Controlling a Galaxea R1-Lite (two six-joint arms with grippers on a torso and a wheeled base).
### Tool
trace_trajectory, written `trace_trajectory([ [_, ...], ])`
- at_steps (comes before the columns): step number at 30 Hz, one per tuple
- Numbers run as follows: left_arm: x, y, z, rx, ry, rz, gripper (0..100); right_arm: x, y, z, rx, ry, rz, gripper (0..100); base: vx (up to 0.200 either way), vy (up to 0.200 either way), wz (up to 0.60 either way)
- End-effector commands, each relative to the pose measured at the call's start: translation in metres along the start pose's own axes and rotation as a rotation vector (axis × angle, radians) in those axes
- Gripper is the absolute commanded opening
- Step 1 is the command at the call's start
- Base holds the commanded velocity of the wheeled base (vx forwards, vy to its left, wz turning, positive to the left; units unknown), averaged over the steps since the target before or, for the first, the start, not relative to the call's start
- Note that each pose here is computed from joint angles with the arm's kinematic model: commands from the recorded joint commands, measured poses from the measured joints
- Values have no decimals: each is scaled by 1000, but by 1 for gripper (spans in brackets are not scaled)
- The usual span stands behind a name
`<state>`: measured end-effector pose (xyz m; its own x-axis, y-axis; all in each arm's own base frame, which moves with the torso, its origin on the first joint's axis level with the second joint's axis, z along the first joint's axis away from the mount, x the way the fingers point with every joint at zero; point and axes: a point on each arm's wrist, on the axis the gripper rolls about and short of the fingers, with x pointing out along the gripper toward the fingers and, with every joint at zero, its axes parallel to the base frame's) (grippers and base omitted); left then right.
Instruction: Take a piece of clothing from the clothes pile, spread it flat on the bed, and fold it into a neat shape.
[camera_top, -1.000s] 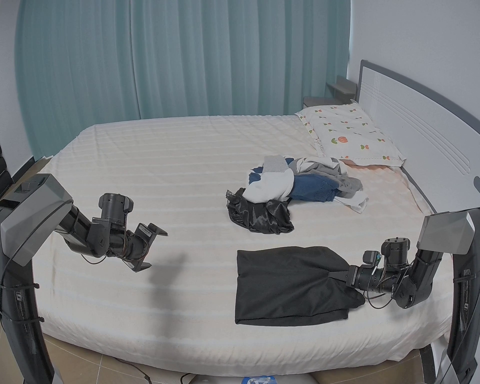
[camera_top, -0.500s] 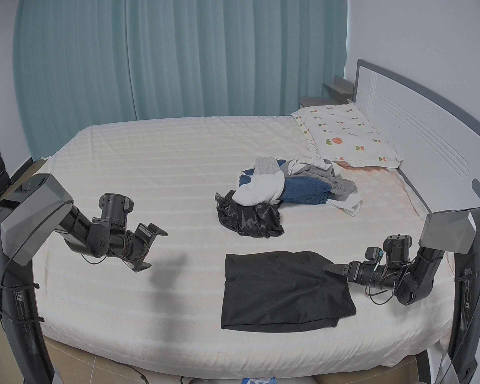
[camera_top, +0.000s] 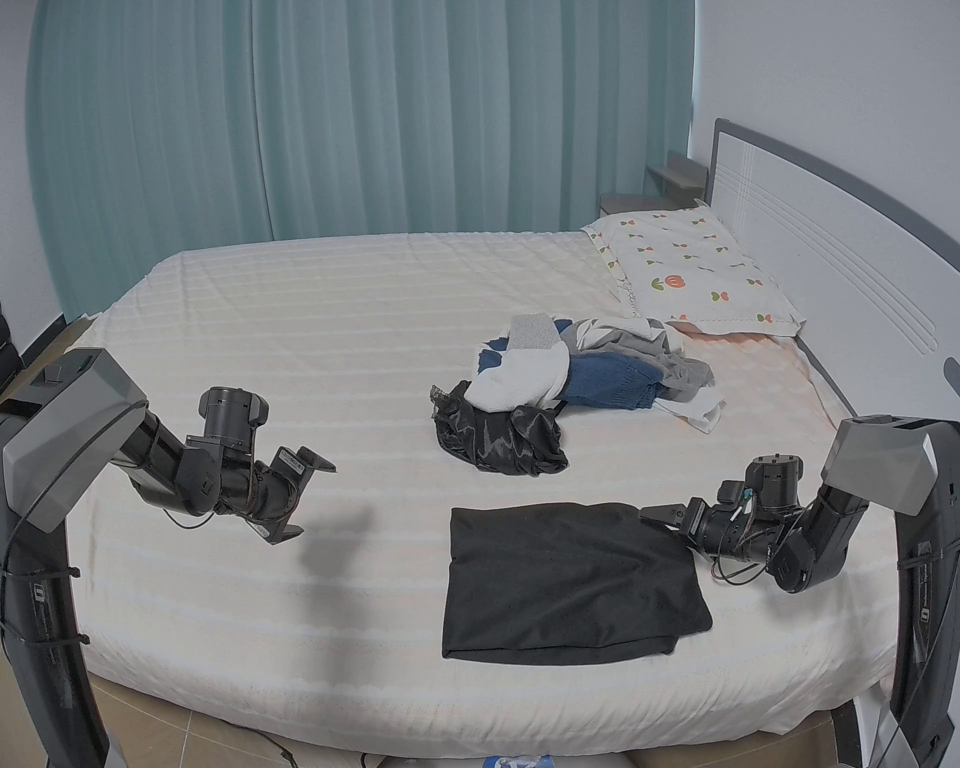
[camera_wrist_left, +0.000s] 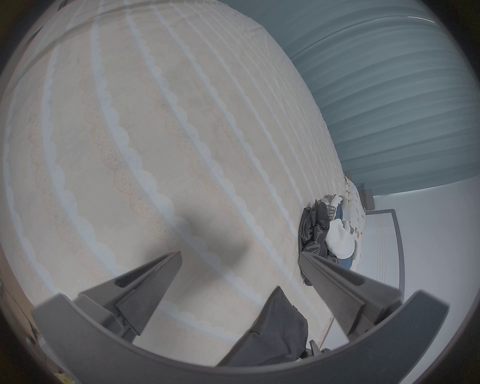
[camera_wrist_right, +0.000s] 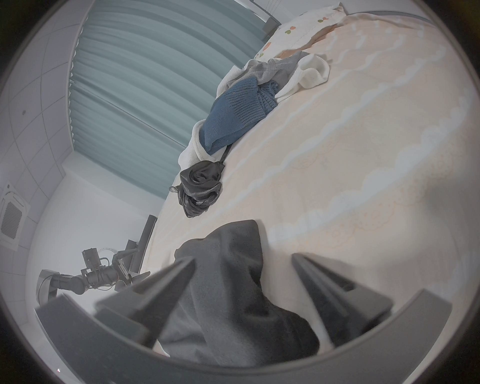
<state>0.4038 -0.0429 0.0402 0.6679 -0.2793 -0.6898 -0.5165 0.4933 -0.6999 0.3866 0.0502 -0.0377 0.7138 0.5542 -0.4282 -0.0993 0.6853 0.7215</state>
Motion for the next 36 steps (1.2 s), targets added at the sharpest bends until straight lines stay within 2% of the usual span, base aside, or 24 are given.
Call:
trace_trajectory([
  [1, 1, 1, -1, -1, 1, 2, 100, 4, 0, -1, -3, -2, -1, 0, 0, 0, 0],
  [7, 1, 0, 0, 1, 0, 1, 100, -1, 0, 2, 8, -14, -5, 0, 0, 0, 0],
  [16, 1, 1, -1, -1, 1, 2, 100, -8, 4, 13, 31, -81, -24, 0, 0, 0, 0],
  [23, 1, 1, -1, 1, 1, 2, 100, -10, 2, 9, 0, -83, -43, 0, 0, 0, 0],
  [24, 1, 1, -1, 1, 1, 2, 100, -10, 2, 9, 0, -83, -43, 100, 0, 0, 0],
  [32, 1, 0, 0, 1, 0, 1, 100, -30, -11, 14, -106, -98, -93, 100, 0, 0, 0],
  [36, 2, 1, -2, 2, 3, 5, 100, -42, -19, 13, -114, -90, -115, 100, 0, 0, 0],
])
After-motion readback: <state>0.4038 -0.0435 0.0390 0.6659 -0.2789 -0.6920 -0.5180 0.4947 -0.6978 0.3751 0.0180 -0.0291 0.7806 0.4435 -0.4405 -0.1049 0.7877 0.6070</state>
